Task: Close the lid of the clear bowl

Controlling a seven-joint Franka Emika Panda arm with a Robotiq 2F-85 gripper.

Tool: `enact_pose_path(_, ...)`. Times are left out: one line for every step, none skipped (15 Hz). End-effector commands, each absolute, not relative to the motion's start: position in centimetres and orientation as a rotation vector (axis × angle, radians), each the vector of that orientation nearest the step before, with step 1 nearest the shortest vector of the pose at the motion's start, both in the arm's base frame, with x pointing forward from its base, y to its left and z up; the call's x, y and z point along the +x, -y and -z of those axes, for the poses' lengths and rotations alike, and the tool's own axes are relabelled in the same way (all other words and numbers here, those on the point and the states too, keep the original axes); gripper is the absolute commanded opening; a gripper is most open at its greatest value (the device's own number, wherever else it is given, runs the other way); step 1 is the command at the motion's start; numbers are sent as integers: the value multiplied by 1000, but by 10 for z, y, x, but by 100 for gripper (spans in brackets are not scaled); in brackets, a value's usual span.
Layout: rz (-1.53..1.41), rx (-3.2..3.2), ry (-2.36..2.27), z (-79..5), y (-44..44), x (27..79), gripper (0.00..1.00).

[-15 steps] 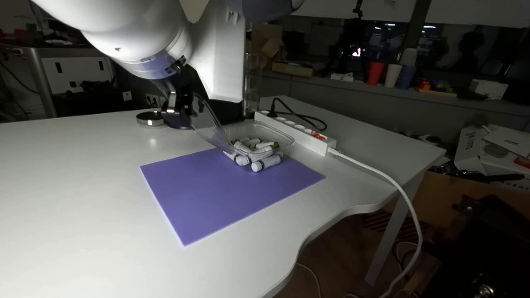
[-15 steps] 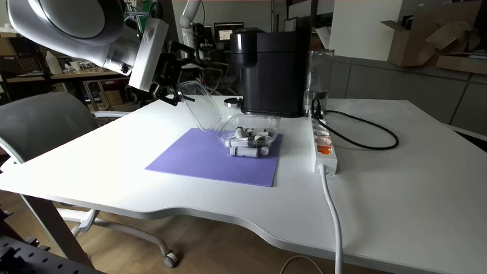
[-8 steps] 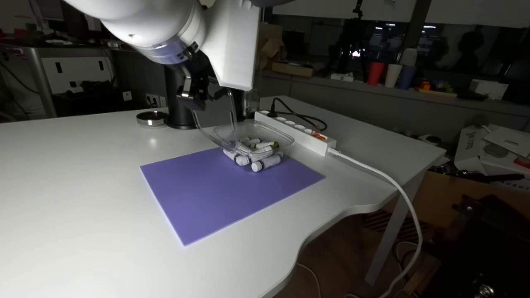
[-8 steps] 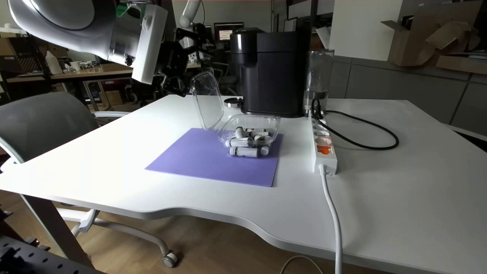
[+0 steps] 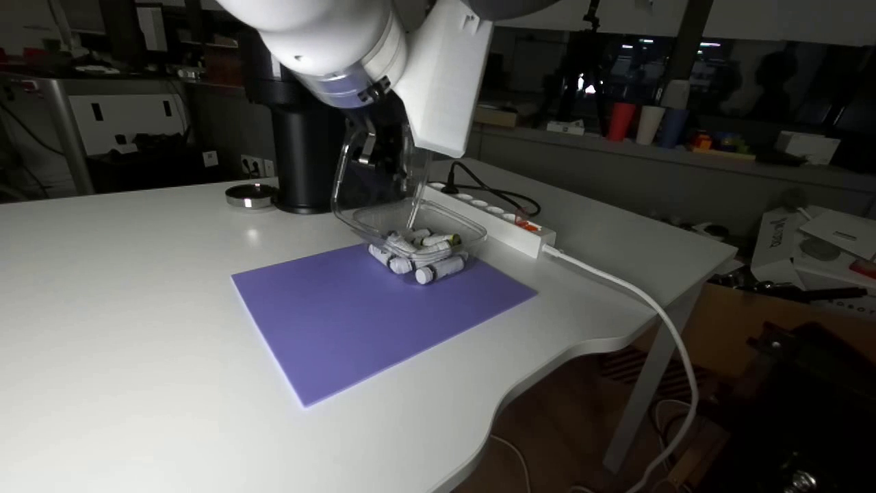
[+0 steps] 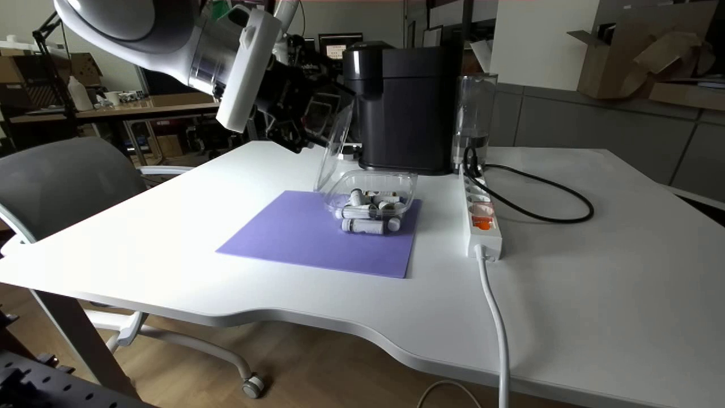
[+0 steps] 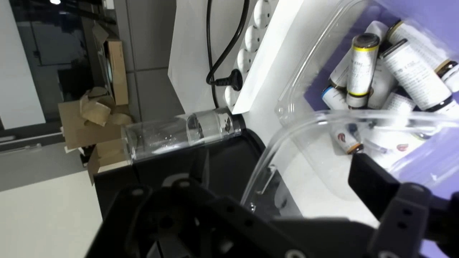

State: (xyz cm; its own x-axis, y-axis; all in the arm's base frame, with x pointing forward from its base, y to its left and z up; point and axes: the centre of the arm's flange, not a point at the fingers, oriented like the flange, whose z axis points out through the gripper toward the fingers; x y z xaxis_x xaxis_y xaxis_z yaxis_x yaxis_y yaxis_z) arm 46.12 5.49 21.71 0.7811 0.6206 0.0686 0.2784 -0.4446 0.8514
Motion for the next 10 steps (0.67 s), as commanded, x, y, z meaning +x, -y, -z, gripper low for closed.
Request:
enact_pose_path(-456, 2134, -562, -221, -23, 453, 100)
enact_pose_path(-443, 2159, -535, -218, -13, 453, 100)
enact_pose_path(-427, 2184, -509, -216, -2, 452, 100)
enact_pose_path(-414, 2205, -484, -214, 8, 451, 100)
enact_pose_path(-398, 2229, -454, -212, 19, 450, 100)
enact_pose_path(-385, 2250, -432, -211, 29, 449, 100)
enact_pose_path(-371, 2276, -410, -208, 39, 447, 100)
enact_pose_path(-360, 2303, -386, -206, 48, 446, 100)
enact_pose_path(-351, 2332, -364, -204, 57, 445, 100)
enact_pose_path(-349, 2363, -351, -202, 65, 444, 100)
